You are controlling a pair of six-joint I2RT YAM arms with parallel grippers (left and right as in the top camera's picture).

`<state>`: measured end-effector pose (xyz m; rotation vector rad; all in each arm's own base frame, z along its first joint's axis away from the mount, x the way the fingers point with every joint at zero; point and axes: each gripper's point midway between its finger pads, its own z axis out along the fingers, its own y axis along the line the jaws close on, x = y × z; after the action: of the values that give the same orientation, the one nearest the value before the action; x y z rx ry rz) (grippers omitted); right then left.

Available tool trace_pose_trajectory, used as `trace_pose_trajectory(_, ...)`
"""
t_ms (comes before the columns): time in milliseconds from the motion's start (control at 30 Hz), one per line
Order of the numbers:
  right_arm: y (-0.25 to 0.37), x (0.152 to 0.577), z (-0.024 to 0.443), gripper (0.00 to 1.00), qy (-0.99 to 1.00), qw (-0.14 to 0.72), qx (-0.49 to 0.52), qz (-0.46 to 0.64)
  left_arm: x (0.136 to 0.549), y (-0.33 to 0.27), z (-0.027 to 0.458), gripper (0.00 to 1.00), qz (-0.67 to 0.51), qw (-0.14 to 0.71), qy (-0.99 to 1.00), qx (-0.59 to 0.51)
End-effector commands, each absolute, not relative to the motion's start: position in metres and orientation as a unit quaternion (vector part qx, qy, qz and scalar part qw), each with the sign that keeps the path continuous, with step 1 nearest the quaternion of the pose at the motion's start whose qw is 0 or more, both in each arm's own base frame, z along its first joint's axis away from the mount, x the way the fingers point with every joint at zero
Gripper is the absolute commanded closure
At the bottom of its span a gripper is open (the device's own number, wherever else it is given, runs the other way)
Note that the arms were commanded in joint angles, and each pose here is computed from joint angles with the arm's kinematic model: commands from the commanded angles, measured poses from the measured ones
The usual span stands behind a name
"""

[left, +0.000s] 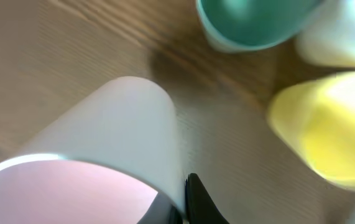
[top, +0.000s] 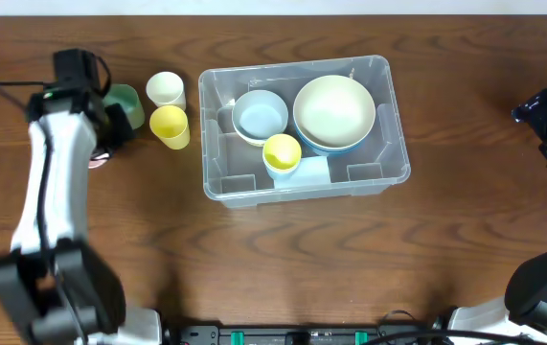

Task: Pack container
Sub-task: 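Lift the pink cup and carry it over the container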

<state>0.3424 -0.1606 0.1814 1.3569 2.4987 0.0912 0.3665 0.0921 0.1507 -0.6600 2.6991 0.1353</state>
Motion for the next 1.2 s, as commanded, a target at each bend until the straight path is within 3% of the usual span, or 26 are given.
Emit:
trace_pose_trajectory(0,-0.164,0.34,0.184,0.01,0.868,0.152,0.473,0.029,0.356,0.062,0.21,0.94,-0.037,0.252,0.939,-0.23)
trace_pose_trajectory(167,-0.164,0.34,0.184,0.01,0.868,0.152,0.473,0.029,0.344,-0.018,0.284,0.94,-0.173,0.346,0.917,-0.098)
trace_pose_trajectory(333,-0.164,0.34,0.184,0.01,0.868,0.152,0.472,0.029,0.329,-0.095,0.311,0.94,-0.217,0.376,0.9,0.042)
trace_pose_trajectory(733,-0.164,0.34,0.184,0.01,0.868,0.152,0.473,0.029,0.317,-0.216,0.231,0.94,-0.236,0.245,0.917,0.208)
trace_pose_trajectory(1167,-0.164,0.34,0.184,0.01,0.868,0.152,0.473,0.029,0.317,-0.224,0.2,0.94,-0.175,0.221,0.932,0.227)
